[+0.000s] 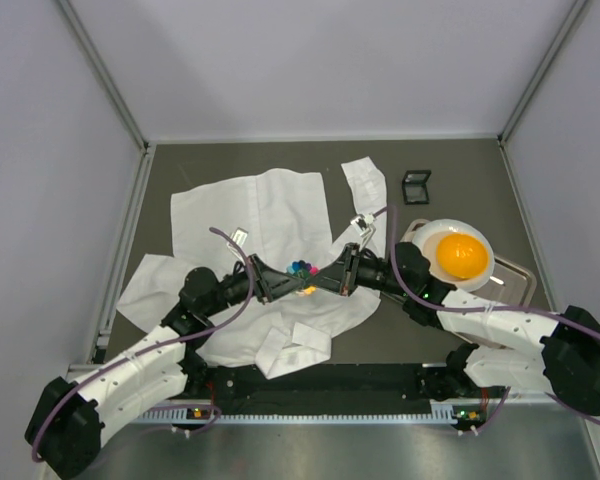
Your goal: Remove the brooch from the garment
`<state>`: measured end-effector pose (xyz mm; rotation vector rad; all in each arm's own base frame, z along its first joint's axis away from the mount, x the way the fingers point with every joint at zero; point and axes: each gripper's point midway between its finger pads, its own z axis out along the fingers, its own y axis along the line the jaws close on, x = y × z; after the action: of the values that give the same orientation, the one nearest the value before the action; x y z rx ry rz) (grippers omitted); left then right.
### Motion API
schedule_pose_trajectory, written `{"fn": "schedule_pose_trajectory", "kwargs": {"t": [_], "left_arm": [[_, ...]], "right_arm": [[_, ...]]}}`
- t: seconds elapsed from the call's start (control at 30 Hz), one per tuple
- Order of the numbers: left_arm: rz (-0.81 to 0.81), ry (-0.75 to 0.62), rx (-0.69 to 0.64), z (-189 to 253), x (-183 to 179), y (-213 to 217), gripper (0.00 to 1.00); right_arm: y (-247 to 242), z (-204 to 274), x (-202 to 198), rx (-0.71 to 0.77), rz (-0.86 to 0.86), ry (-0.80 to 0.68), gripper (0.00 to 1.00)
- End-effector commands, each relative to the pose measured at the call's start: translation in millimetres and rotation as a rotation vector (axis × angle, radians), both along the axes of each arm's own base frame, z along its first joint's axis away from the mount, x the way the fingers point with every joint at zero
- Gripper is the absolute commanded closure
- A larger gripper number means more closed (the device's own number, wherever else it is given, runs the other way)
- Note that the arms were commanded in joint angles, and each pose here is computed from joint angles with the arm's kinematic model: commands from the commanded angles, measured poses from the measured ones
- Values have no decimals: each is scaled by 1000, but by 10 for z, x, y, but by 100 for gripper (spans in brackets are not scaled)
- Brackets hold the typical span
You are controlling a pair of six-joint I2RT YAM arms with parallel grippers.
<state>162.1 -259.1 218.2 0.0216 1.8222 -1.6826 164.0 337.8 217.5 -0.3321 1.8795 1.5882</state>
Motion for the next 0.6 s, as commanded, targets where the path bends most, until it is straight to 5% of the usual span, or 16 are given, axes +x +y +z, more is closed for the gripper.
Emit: {"fn": "schedule_pose_trajectory", "kwargs": {"t": [0.0,0.57], "left_arm": [[-54,-77,-15,166,-58,-51,73],[-98,-97,-4,200,-102,-85,67]], "right_arm": [[78,377,-32,80,40,-96,100],[116,362,-90,74,76,-104,100]]}}
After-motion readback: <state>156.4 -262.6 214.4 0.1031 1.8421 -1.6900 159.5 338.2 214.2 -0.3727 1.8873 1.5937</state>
